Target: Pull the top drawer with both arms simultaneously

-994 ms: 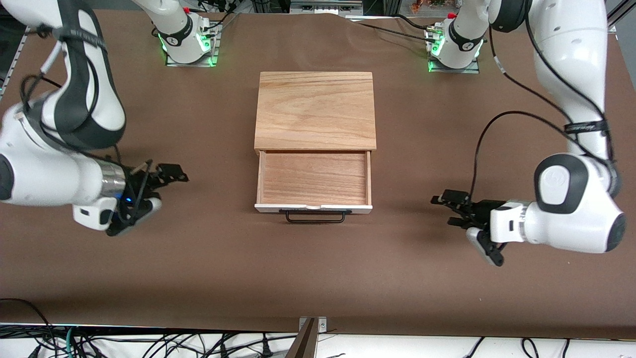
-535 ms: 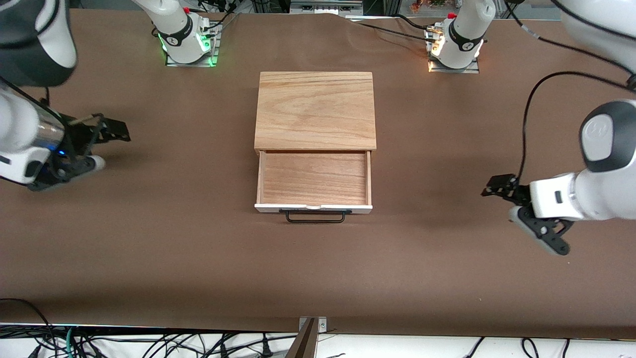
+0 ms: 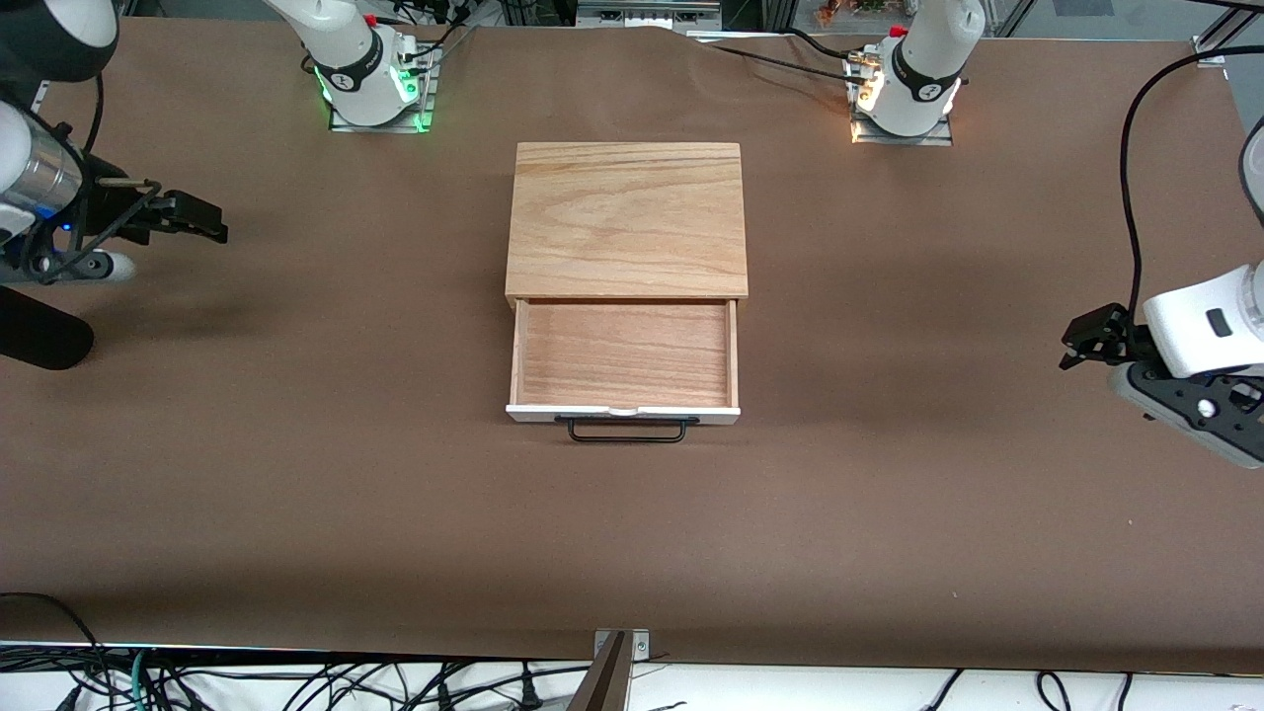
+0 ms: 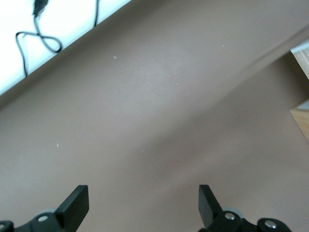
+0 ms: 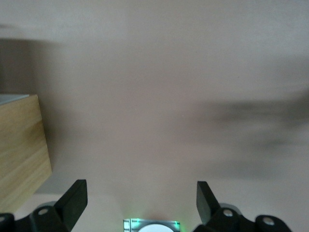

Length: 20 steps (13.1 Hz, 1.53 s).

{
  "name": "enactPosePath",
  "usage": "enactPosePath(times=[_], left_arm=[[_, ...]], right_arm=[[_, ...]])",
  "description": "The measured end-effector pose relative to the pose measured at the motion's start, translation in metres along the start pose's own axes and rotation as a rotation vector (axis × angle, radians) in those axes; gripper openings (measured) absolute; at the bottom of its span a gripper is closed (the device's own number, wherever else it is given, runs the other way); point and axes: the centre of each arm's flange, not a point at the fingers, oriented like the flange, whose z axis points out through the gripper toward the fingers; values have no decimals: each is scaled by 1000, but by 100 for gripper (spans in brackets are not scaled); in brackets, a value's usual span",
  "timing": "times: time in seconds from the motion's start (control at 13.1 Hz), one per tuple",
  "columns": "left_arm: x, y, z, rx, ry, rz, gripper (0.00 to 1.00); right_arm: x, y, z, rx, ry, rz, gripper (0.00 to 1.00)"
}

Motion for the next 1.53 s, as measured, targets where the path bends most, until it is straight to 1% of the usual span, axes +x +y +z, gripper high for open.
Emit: enactPosePath(times=[0.08, 0.15, 0.38, 0.54, 0.69, 0.92, 0.99, 1.22, 1.53], left_arm=[[-6, -1, -3, -6, -7, -71, 100], [-13, 0, -6, -13, -16, -151, 100], [-40, 15, -27, -46, -83, -391, 100], [-55, 26, -36, -64, -121, -474, 100], [-65, 31, -33, -85, -144, -495, 100], [-72, 45, -26, -103, -170, -479, 100], [-72, 51, -26, -108, -170, -470, 100], [-70, 72, -26, -101, -139, -442, 100], [-74, 76, -24, -100, -134, -441, 100]], right_arm=[[-1, 2, -6, -1, 37, 7, 100], [-1, 4, -11, -1, 59, 10, 100], [-3, 18, -13, 3, 63, 41, 100], [-3, 23, -16, 4, 68, 50, 100], [-3, 22, -18, 3, 73, 51, 100], [-2, 21, -18, 3, 74, 51, 100], [-2, 21, -18, 3, 72, 51, 100], [-1, 20, -16, 3, 70, 50, 100], [0, 21, -15, 3, 68, 51, 100]])
